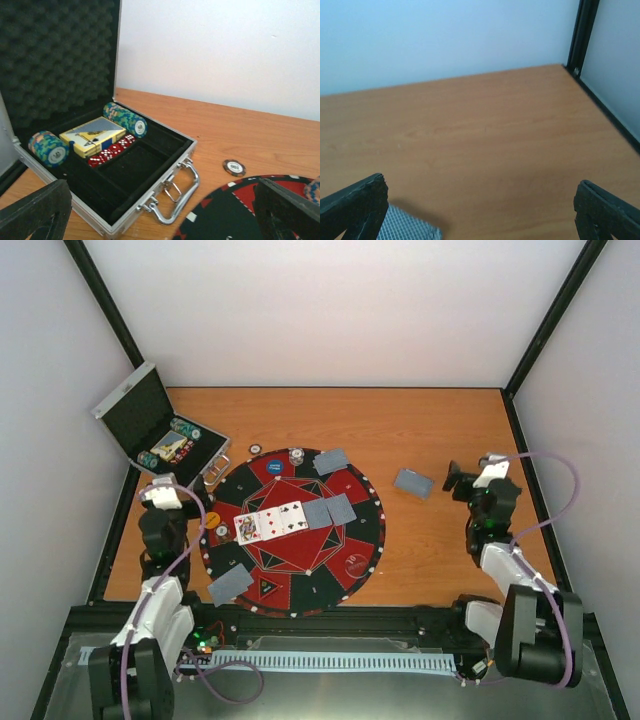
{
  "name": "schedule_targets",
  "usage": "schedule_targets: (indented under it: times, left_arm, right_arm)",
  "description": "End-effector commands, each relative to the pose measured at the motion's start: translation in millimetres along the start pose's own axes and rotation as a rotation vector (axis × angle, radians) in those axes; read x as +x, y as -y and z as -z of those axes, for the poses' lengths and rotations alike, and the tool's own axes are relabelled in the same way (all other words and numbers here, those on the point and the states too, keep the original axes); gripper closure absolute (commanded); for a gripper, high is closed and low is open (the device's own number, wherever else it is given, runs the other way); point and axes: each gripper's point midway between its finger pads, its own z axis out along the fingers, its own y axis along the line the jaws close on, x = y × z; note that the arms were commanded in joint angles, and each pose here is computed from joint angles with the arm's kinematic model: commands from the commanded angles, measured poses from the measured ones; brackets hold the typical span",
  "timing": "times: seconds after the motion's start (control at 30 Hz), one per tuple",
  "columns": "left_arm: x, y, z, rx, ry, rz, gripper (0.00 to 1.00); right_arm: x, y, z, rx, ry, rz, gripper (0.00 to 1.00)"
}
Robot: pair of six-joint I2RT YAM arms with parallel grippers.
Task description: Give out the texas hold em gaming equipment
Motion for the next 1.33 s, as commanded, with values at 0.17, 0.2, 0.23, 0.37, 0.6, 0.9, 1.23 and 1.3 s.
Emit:
schedule_targets:
  times: [0.17, 0.2, 0.23, 0.37, 0.6, 0.9, 1.23, 1.3]
  left_arm:
    - [-26.3, -40.3, 10.3, -0.227, 0.255, -0.083, 0.00]
    - [-24.0, -44.5, 11.0, -0.250, 0.255, -0.085, 0.00]
    - [-23.4, -46.0, 11.5, -0.259, 0.261, -0.094, 0.00]
    - [-25.6, -38.5, -3.8, -0.209, 0.247, -0.093, 0.00]
    - [-23.0, -18.0, -44.3, -0.070, 0.207, -0.099, 0.00]
    - [0.1, -5.6, -75.8, 0.029, 0.128, -0.155, 0.00]
    - [-0.9, -5.6, -76.3, 0.028, 0.131, -0.156, 0.00]
    - [-0.6, -5.4, -76.0, 0.029, 0.130, -0.157, 0.00]
  right_arm:
    - [17.3, -6.1, 3.2, 0.015, 0.183, 0.041, 0.00]
    - [17.6, -7.4, 4.2, 0.017, 0.200, 0.045, 0.00]
    - [17.9, -9.4, 4.9, 0.007, 0.208, 0.055, 0.00]
    - [27.9, -18.1, -12.6, -0.038, 0.180, 0.095, 0.00]
    - [39.1, -30.4, -37.7, -0.066, 0.124, 0.144, 0.00]
    - [45.8, -33.2, -41.2, -0.075, 0.080, 0.160, 0.00]
    - [45.4, -34.5, -42.7, -0.075, 0.080, 0.166, 0.00]
    - [45.3, -34.7, -42.5, -0.077, 0.080, 0.166, 0.00]
